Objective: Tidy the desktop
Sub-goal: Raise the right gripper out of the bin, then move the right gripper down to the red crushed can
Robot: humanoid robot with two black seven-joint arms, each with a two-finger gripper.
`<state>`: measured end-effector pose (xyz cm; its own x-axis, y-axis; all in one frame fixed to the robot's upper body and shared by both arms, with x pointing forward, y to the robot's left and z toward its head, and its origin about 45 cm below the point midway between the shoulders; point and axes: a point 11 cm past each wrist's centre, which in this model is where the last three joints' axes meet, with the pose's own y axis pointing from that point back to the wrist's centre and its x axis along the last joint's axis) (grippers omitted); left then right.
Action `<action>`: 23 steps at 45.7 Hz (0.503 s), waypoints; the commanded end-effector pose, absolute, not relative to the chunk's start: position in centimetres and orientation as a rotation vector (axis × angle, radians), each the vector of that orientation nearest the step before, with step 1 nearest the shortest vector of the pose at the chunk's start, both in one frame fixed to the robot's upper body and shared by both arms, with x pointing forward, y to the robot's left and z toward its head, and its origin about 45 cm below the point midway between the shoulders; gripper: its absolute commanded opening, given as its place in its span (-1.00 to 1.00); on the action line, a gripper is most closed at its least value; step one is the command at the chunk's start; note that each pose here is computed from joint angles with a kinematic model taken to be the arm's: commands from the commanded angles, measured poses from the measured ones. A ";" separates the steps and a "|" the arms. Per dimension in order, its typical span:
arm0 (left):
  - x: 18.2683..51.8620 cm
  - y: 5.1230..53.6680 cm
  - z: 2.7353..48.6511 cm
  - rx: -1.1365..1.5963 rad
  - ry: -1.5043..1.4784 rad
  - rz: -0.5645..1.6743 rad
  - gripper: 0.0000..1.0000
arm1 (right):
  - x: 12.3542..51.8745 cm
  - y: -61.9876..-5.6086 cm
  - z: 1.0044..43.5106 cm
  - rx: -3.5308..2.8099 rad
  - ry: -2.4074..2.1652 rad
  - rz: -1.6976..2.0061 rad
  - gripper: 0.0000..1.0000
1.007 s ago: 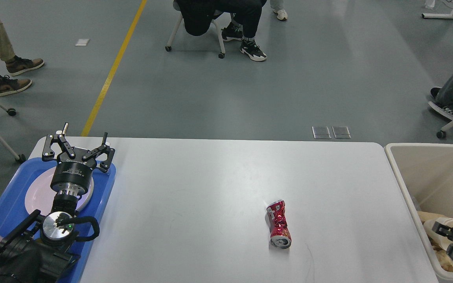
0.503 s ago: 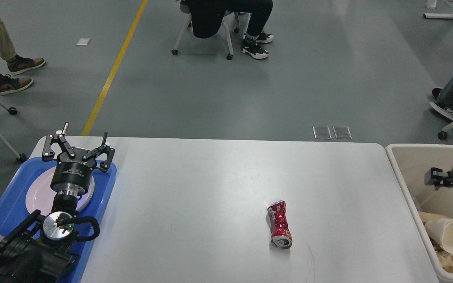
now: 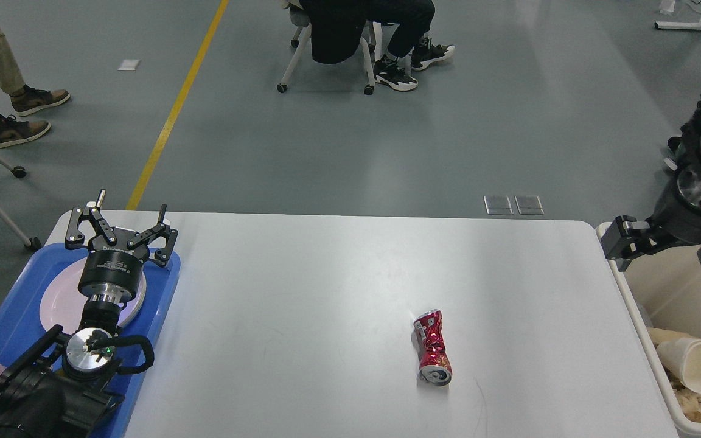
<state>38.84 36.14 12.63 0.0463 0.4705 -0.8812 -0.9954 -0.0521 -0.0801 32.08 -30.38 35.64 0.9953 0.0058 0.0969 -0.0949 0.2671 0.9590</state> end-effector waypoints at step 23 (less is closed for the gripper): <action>38.8 36.2 12.6 -0.919 0.765 1.406 0.92 | 32.7 -15.6 25.3 1.558 0.037 0.194 1.00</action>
